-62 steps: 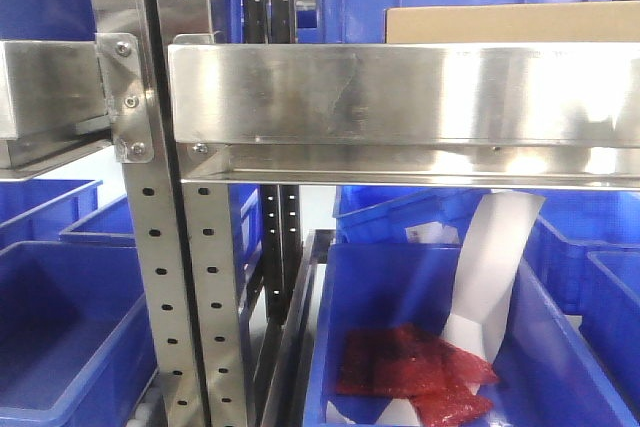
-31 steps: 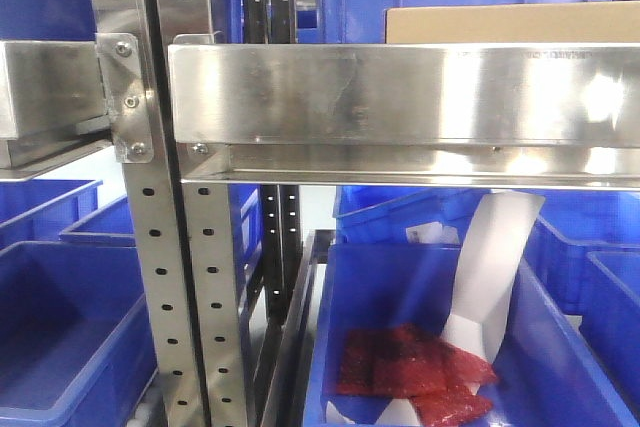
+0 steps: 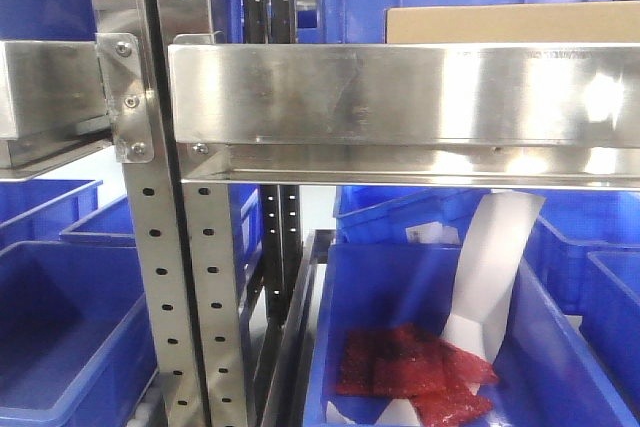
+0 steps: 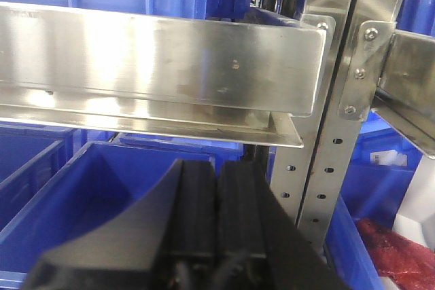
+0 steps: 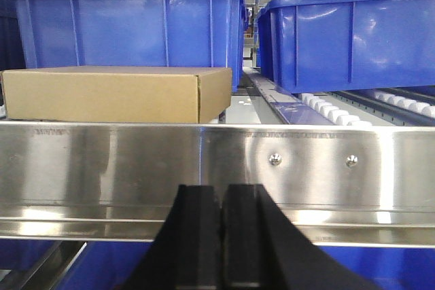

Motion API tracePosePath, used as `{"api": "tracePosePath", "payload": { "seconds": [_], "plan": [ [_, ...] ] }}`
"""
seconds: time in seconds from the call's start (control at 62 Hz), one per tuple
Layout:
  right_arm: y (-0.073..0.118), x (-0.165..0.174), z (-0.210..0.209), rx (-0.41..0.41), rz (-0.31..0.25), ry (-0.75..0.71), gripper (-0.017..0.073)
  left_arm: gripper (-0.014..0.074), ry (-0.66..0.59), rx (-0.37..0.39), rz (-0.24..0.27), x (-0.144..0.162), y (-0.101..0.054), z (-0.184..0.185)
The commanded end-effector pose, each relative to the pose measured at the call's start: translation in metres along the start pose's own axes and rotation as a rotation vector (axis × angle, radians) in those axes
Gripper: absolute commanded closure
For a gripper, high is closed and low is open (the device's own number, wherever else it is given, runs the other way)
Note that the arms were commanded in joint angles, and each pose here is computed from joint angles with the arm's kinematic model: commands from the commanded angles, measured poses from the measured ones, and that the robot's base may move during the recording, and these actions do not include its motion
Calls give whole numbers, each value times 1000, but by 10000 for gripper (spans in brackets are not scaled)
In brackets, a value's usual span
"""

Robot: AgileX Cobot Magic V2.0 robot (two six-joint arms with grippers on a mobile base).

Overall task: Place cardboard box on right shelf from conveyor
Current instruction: 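Withdraw the open right gripper from the box on the shelf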

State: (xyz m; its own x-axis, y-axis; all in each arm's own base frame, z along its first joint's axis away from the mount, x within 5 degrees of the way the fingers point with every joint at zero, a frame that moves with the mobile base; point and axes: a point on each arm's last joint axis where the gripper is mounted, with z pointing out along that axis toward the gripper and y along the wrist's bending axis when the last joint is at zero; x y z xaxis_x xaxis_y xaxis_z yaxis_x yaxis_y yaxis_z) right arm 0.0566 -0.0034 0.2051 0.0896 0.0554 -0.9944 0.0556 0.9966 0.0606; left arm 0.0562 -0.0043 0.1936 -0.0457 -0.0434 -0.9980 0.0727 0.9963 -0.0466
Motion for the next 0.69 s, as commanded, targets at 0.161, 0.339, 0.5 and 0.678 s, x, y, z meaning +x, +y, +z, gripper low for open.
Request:
{"api": "tracePosePath", "payload": {
  "seconds": [0.161,0.339,0.5,0.678],
  "plan": [
    [1,-15,-3,-10,-16,-127,493,710,-83,4,-3,-5,0,0],
    [1,-15,-3,-10,-16,-127,493,710,-83,4,-3,-5,0,0],
    [1,-15,-3,-10,-16,-127,493,710,-83,4,-3,-5,0,0],
    [1,-15,-3,-10,-16,-127,493,710,-83,4,-3,-5,0,0]
  ]
}}
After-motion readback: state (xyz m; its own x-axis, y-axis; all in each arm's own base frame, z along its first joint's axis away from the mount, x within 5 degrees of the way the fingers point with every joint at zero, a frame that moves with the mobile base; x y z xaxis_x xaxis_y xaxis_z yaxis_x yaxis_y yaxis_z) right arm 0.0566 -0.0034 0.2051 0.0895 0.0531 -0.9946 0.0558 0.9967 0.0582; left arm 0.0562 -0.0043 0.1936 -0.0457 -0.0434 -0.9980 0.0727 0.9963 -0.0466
